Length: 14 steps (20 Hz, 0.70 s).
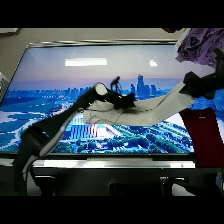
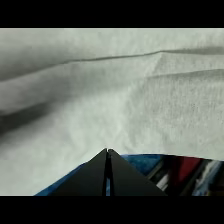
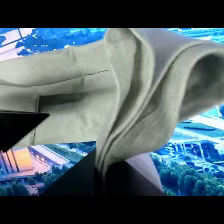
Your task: Fold the clothes and pants, and hang the long-sleeved shirts on hangers.
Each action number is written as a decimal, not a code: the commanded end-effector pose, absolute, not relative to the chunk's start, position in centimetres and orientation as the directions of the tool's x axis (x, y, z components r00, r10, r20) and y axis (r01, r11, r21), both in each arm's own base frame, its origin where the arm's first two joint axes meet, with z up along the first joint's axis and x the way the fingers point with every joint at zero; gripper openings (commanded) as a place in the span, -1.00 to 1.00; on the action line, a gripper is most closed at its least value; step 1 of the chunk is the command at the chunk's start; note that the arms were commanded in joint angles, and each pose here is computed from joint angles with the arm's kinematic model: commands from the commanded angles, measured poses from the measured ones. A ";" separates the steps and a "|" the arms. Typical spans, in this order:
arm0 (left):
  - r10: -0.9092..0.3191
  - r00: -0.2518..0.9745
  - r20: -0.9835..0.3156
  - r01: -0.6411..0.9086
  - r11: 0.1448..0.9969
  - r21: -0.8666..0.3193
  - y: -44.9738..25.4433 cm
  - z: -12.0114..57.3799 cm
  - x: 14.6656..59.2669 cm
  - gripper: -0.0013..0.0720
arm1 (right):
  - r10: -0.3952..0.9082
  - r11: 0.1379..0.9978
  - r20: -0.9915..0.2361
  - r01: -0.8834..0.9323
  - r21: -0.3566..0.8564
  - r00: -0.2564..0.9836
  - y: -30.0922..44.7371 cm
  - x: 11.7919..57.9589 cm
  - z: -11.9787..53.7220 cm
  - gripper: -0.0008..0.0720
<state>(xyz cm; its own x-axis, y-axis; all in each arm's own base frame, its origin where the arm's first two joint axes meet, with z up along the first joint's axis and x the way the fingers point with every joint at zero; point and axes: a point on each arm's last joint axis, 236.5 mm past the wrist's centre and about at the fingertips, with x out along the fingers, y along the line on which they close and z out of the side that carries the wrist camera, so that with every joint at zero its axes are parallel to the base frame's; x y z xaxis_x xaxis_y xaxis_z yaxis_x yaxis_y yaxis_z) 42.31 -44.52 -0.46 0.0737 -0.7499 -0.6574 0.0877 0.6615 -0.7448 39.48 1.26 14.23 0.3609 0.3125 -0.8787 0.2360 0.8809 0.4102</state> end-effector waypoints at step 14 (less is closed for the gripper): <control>-0.188 0.347 -0.919 -0.079 0.970 -0.228 -6.0 12.9 45.5 -0.92 | 0.538 0.795 -0.732 0.036 0.605 0.419 32.2 42.0 11.1 -0.90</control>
<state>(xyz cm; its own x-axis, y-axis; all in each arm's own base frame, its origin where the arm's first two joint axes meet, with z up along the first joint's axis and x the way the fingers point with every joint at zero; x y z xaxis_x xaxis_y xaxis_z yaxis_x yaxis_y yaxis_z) 46.07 -8.23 12.54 0.3530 -0.2179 -0.9099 -0.0658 0.9643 -0.2565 41.83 28.65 12.59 0.4193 0.5067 -0.7533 0.0430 0.8178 0.5739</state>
